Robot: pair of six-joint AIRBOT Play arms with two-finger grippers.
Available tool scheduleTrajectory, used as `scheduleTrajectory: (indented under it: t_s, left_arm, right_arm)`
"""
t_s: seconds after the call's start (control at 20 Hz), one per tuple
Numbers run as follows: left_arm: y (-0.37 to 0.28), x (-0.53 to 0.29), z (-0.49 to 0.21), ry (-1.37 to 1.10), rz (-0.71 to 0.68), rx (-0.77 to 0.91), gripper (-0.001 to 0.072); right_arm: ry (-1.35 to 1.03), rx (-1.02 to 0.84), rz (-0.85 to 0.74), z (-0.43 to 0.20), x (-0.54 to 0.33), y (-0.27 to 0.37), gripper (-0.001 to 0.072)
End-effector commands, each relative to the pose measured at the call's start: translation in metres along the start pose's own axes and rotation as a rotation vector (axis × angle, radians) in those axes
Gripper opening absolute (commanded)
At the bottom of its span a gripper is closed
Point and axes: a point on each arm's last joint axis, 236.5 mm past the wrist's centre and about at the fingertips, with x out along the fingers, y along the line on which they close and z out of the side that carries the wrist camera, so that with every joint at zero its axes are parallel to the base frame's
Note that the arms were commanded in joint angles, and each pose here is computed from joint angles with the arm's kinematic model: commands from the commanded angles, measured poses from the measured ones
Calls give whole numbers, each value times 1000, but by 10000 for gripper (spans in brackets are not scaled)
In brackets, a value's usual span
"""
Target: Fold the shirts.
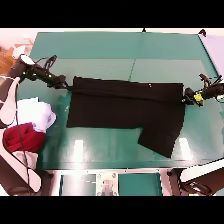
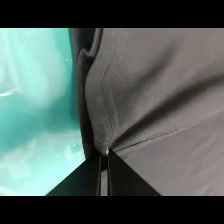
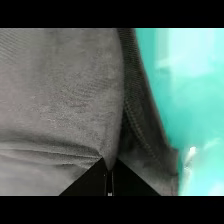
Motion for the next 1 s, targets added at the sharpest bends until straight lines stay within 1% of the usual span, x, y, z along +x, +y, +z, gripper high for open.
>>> scheduleTrajectory:
  t_s: [0.0,0.1,0.25,0.3,0.35,0.4,0.45,0.6,0.7,0.75,0.85,0.95]
  left_arm:
    - [1,18,-14,74,19,14,24]
    - [-2,29,-21,110,9,18,24]
    - [-2,31,-16,93,17,22,25]
    - [-3,30,-19,104,13,11,25]
    - [-6,28,-25,130,3,-3,85]
    - [-10,25,-30,159,-11,-2,296]
    - [-16,20,-35,189,-21,-25,462]
    - [-30,4,-51,282,-47,-94,462]
    - [-38,-3,-73,373,-64,-162,461]
    - [-41,-5,-80,381,-66,-170,461]
    - [-51,-15,-101,399,-66,-180,461]
    - [-50,-30,-127,390,-21,-193,461]
  right_arm:
    - [6,-6,-23,-3,7,-3,15]
    - [4,-10,-24,-2,8,-2,15]
    - [4,-8,-23,-3,7,-1,17]
    - [6,1,-23,-3,6,-1,31]
    - [10,3,-21,-5,3,1,131]
    - [17,-4,-20,-7,-4,4,209]
    - [18,0,-21,-9,-11,6,216]
    - [7,36,-25,-20,-43,10,221]
    - [4,58,-38,-43,-60,5,221]
    - [0,80,-44,-59,-65,0,220]
    - [-12,145,-84,-95,-73,-23,220]
    - [-65,239,-119,-126,-82,-51,221]
